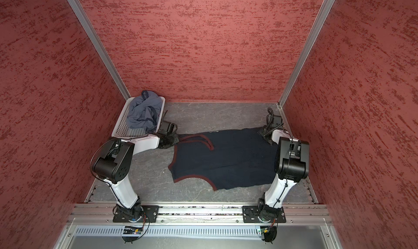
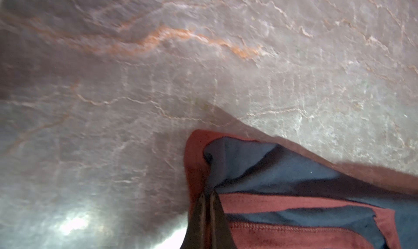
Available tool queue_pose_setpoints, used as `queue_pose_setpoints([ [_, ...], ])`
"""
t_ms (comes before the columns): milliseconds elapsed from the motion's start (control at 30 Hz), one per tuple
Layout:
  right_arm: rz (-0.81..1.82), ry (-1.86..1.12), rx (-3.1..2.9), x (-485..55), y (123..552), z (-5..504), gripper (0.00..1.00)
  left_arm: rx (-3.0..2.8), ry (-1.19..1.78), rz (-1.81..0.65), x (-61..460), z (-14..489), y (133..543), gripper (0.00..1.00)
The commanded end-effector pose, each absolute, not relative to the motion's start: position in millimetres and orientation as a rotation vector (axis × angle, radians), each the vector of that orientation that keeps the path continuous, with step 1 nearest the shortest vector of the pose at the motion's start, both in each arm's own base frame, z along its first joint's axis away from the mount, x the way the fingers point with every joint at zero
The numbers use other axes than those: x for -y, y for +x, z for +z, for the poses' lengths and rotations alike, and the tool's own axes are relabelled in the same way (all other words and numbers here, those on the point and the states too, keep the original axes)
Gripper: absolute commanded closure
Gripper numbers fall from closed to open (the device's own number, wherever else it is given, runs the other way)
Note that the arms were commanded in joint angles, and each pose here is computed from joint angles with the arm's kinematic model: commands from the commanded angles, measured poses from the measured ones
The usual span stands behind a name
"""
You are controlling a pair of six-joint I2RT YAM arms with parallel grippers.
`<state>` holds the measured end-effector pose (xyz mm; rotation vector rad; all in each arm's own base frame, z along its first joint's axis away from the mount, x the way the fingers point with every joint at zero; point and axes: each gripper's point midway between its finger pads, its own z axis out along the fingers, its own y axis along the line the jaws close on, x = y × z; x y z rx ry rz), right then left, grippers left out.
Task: Fold and stack tank tops
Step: Smooth out the tank top at the top-center of the table.
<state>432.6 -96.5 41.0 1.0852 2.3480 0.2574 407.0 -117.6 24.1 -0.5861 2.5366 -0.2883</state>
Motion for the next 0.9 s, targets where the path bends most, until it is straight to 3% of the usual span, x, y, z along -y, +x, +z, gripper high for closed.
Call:
queue_pose_setpoints([
  [0,0.187,1.181,-2.388,108.3,418.9,15.1,0.34,-2.54,-0.64,-0.24,102.5,18.9,401.6,0.99],
  [133,0.164,1.202,-2.404,112.0,415.7,5.4,0.36,-2.551,-0.621,-0.26,106.6,18.9,404.2,0.98],
  [300,0.153,0.983,-2.346,86.5,429.7,63.7,0.33,-2.557,-0.566,-0.281,116.6,22.5,407.3,0.97],
  [467,0.19,0.62,-2.429,-6.8,441.9,107.1,0.31,-2.557,-0.55,-0.296,121.4,23.4,409.8,0.97],
  [667,0.336,0.22,-2.541,-137.7,418.5,112.2,0.31,-2.555,-0.55,-0.297,121.3,23.8,410.4,0.97],
  [867,0.403,-0.03,-2.611,-227.2,390.0,101.2,0.34,-2.554,-0.554,-0.299,120.6,24.1,410.7,0.97],
])
